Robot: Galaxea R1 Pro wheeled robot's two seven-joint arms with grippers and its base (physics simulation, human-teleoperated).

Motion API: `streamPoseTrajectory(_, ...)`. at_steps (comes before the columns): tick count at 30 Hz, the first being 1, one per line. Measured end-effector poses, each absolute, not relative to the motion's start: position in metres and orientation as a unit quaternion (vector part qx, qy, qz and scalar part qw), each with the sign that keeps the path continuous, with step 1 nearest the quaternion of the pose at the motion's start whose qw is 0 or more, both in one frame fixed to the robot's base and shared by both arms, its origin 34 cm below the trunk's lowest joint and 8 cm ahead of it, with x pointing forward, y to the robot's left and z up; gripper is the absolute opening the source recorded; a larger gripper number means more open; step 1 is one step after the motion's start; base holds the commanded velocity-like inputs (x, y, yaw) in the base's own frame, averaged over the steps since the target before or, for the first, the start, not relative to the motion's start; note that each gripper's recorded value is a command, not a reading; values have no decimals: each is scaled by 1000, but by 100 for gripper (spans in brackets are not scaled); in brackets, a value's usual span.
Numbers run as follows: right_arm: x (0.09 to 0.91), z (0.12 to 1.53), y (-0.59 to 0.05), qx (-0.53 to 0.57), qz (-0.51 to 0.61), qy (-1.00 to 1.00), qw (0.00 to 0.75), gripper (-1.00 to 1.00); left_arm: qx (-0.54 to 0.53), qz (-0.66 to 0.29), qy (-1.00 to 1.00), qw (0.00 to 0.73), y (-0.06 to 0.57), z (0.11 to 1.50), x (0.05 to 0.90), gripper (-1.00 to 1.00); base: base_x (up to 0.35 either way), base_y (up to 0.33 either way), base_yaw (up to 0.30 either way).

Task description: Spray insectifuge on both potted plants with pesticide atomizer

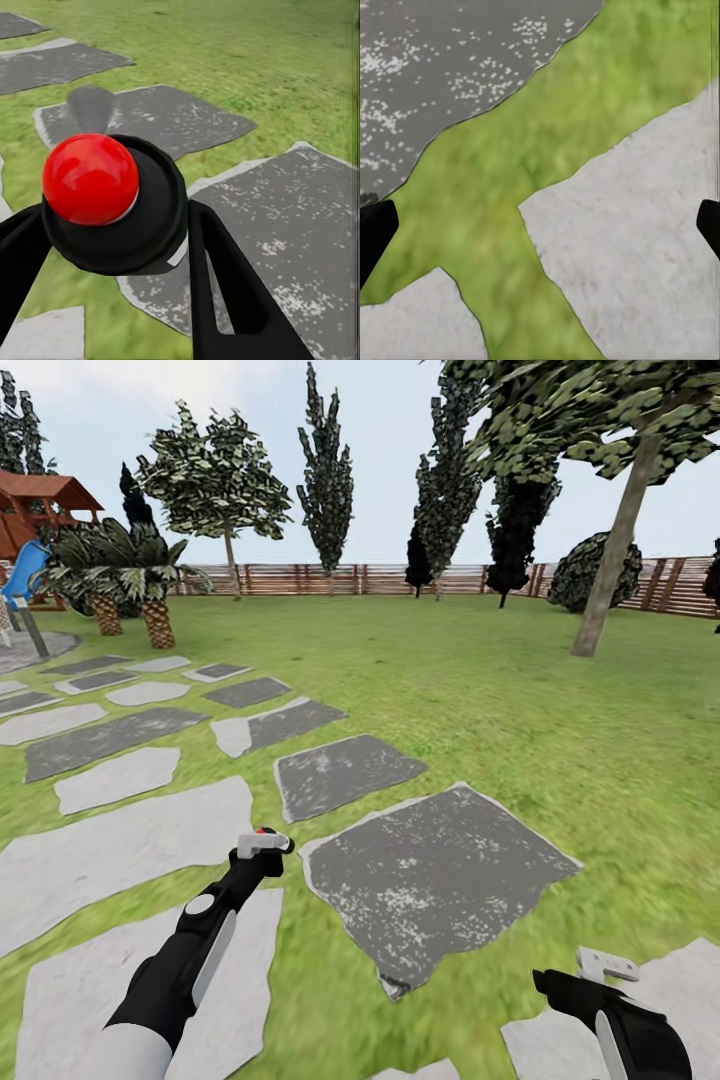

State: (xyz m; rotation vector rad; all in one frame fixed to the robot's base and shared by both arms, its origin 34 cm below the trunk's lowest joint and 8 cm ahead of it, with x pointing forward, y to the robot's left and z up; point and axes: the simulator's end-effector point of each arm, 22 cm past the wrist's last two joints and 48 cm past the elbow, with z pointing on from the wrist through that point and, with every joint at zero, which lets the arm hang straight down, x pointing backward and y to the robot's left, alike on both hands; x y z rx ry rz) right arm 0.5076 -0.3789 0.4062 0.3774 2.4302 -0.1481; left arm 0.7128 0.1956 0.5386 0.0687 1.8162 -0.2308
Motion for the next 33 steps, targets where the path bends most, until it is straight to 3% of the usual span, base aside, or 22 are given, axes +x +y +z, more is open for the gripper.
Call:
streamPoseTrajectory(16,517,442,-379,145,-56,930,334,100,31,-100,785,610,194,575,722,-100,0,0,-264)
streamPoseTrajectory(33,526,479,-379,145,-56,930,333,100,31,-100,785,610,195,612,731,-100,0,0,-17)
